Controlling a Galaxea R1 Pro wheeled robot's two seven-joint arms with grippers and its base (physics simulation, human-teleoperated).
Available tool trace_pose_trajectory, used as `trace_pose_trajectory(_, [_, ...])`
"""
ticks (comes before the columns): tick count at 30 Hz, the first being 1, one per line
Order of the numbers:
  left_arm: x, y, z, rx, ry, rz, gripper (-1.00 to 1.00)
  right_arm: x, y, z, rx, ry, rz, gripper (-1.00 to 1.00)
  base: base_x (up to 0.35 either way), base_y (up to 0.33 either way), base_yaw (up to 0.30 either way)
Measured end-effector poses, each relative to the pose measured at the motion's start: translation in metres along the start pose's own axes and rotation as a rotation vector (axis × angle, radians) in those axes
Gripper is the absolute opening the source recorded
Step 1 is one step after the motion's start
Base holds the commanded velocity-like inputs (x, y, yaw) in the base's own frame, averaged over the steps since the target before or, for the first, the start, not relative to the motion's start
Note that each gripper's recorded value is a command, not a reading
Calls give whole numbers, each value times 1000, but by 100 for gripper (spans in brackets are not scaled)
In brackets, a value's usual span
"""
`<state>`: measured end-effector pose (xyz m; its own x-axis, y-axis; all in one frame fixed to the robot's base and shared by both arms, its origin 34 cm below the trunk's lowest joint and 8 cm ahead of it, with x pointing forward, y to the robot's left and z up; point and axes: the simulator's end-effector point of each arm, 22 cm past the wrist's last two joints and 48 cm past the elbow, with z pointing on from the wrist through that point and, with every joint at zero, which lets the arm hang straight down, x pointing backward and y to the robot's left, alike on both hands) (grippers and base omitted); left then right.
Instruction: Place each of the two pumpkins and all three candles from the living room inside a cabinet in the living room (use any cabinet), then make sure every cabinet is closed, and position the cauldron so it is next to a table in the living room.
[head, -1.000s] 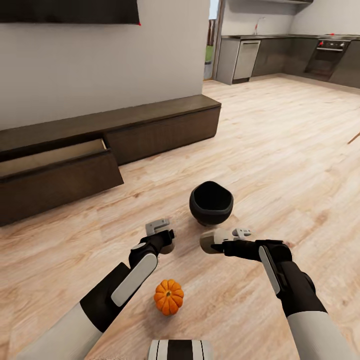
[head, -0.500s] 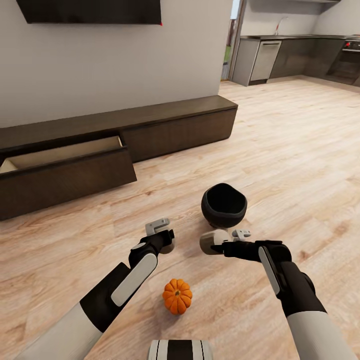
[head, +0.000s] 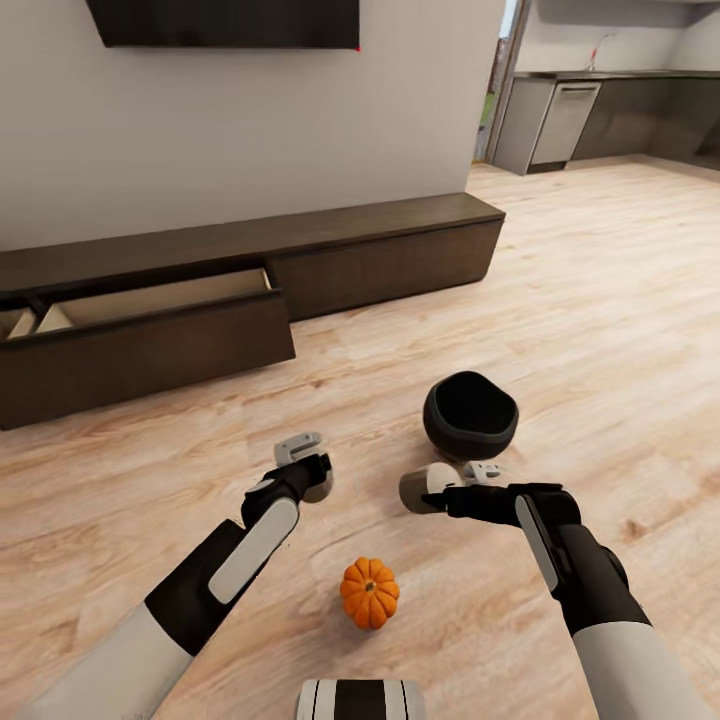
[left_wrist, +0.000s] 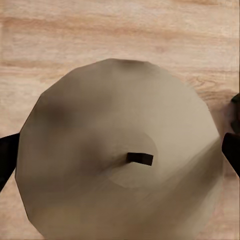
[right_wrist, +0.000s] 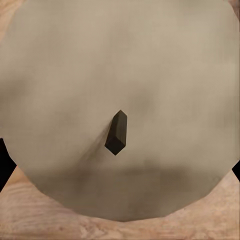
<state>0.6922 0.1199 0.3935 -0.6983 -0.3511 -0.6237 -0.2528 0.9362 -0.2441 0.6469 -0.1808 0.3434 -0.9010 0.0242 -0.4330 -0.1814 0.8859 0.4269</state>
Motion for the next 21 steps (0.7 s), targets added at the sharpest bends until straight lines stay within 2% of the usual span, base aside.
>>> trace_pose_trajectory(2, [-11,14,3,-22,-9,-33,-100,0,0,0,0,0,0,-100,0,0,287])
trace_pose_trajectory(5, [-16,20,4,-32,-12,-52,-100,0,0,0,-1,0,0,-100,0,0,287])
trace_pose_trajectory(14, [-16,22,5,-33,-10,-55,-100,0,0,0,-1,1,0,-100,0,0,287])
trace_pose_trajectory(21, [-15,23,6,-34,-7,-56,-100,6,12,6,-13,24,-36,-100,0,0,287])
